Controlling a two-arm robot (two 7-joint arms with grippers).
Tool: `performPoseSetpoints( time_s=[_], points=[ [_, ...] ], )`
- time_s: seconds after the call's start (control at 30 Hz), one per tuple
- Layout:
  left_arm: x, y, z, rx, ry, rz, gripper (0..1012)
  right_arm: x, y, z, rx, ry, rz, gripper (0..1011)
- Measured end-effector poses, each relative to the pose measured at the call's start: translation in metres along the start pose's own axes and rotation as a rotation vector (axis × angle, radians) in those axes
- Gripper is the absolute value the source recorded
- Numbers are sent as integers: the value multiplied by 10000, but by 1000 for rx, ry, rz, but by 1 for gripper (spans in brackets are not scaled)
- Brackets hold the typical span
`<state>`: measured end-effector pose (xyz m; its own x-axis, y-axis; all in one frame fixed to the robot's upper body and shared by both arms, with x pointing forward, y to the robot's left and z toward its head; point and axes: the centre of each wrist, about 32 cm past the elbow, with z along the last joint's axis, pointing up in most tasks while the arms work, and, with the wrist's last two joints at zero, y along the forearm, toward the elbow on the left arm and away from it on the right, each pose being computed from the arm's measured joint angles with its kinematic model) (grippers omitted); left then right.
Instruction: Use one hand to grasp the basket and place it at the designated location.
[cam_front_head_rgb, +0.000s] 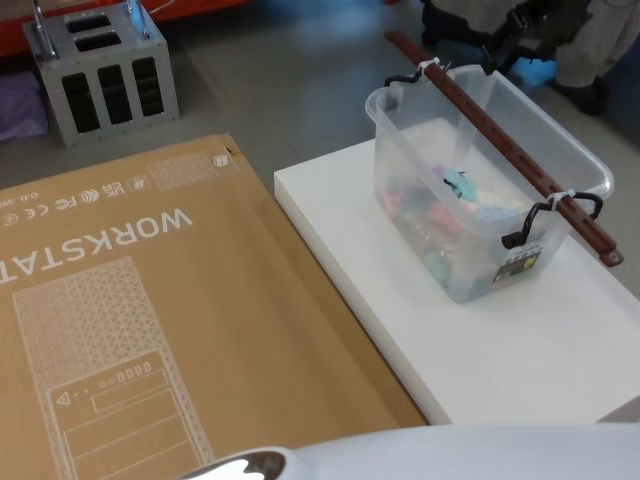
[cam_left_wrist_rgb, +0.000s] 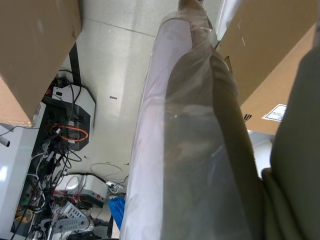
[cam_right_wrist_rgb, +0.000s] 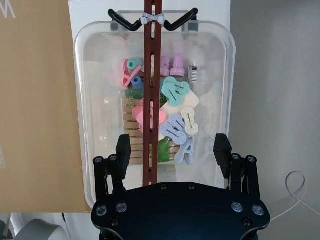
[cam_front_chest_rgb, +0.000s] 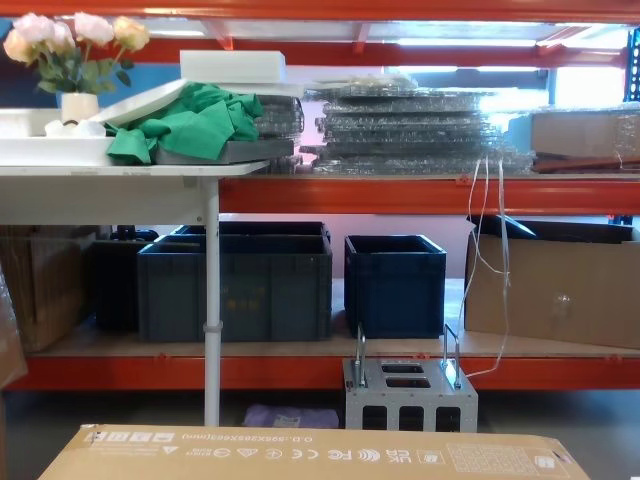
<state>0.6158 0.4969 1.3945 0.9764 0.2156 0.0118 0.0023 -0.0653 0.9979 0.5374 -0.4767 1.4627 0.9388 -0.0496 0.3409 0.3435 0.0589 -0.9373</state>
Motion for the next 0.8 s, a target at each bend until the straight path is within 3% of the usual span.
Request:
performPoseSetpoints(
  time_s=[0.8],
  points=[
    [0,0,0,0,0,0,0,0,0,0,0,0,0,1001]
  ],
)
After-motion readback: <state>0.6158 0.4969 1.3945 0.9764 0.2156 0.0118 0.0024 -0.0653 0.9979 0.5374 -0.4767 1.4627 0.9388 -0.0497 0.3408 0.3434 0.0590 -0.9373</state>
